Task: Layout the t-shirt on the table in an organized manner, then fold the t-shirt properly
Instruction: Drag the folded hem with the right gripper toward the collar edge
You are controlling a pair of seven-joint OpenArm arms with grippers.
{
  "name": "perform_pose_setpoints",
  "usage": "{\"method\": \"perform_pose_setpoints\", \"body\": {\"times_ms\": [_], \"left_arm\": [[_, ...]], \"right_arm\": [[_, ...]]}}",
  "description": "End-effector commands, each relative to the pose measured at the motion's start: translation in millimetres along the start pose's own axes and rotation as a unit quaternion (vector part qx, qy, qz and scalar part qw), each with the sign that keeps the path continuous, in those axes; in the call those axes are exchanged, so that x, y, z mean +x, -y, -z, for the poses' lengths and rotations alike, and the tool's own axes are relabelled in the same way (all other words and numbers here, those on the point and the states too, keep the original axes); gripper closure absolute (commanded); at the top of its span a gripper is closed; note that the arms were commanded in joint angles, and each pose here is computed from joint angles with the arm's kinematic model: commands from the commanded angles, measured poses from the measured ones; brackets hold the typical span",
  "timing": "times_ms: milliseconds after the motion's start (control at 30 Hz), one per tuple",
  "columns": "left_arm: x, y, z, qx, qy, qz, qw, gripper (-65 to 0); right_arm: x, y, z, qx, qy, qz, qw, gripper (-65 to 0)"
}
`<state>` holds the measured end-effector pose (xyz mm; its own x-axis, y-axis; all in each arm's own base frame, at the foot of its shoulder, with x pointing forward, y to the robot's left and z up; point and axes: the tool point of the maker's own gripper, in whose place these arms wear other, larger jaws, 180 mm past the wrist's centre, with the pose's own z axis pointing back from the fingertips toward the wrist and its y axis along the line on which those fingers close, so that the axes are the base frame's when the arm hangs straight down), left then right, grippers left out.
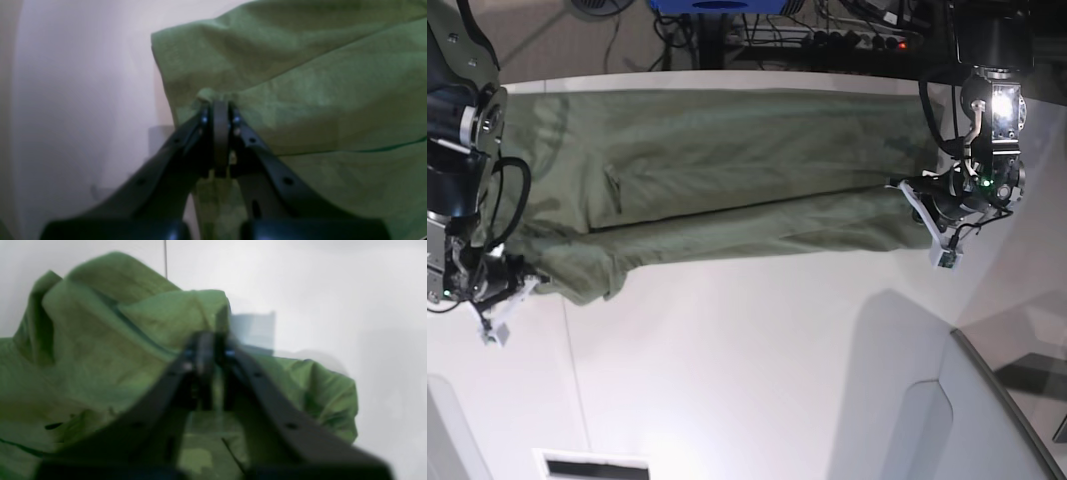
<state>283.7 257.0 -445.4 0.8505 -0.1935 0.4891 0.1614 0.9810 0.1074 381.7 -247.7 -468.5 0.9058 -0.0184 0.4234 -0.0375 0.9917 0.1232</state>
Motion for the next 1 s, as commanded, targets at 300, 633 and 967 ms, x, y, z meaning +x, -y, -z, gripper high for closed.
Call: {"method": "perform_pose_setpoints", "body": {"times_ms": [300,633,967], "left_arm": [[14.6,-8.5,-5.4,0.010,0.022,0.003,1.000,0.0],[17.3,-9.1,-5.9,0.011,0.024,0.003,1.000,0.0],[14.7,-9.7,-6.2,0.012,0.022,0.005,1.000,0.0]], "right_arm": [[33.8,10.6,-23.5,-0.018,0.044,-0.017,0.9987,0.0],[24.9,-5.8,-69.2,-0.063,0.045,-0.074,0.9942,0.0],[-25.9,-9.5,-103.3,-0.095,0.023,-0.058,0.9935,0.0]]}}
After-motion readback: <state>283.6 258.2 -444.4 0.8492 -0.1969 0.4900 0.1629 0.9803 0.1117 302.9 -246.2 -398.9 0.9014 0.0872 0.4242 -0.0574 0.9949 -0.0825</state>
